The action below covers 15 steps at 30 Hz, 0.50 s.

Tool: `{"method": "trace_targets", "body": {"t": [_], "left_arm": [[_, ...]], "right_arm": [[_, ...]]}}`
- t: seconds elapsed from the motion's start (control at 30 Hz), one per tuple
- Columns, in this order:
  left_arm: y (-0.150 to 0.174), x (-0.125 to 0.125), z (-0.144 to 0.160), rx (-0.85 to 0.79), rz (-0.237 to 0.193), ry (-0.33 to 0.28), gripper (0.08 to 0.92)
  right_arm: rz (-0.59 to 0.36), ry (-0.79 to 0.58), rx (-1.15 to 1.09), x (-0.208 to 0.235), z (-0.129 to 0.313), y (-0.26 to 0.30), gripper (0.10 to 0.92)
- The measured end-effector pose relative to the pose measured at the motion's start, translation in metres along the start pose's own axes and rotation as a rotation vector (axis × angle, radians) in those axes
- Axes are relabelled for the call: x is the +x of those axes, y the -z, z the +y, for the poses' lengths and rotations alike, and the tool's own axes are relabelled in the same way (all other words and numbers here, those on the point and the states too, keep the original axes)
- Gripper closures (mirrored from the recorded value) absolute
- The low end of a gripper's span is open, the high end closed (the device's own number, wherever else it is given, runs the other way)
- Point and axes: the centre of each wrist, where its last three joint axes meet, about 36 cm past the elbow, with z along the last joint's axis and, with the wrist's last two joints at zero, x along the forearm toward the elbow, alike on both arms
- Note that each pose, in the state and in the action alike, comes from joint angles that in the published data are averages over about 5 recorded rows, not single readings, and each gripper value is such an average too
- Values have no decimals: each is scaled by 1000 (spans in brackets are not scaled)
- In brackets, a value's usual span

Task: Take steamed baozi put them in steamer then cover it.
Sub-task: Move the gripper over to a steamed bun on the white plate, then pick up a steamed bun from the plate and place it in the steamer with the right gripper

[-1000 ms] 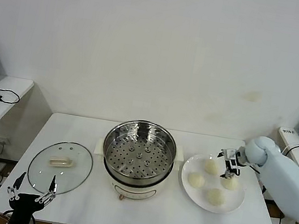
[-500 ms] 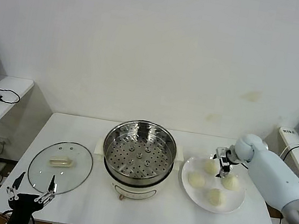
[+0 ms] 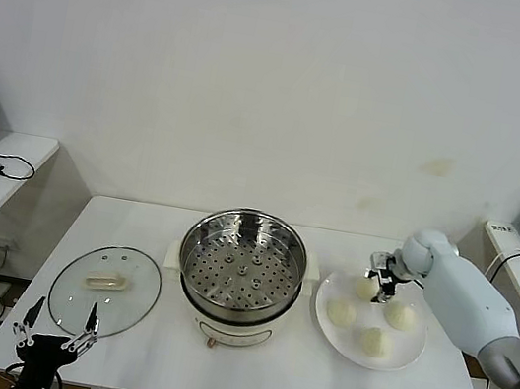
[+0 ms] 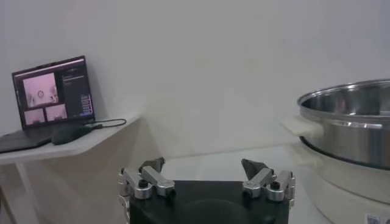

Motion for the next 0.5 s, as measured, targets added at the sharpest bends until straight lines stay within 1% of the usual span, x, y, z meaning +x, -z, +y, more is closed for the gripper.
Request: {"method": "trace_targets", "body": {"t": [0.27, 0.5], "left_arm": [[2, -1, -1, 2, -8, -4, 177], [3, -3, -2, 2, -15, -11, 177]], "right_arm": [[-6, -16, 11, 22, -9, -3, 428], [-47, -75, 37, 77, -30, 3, 428]]}}
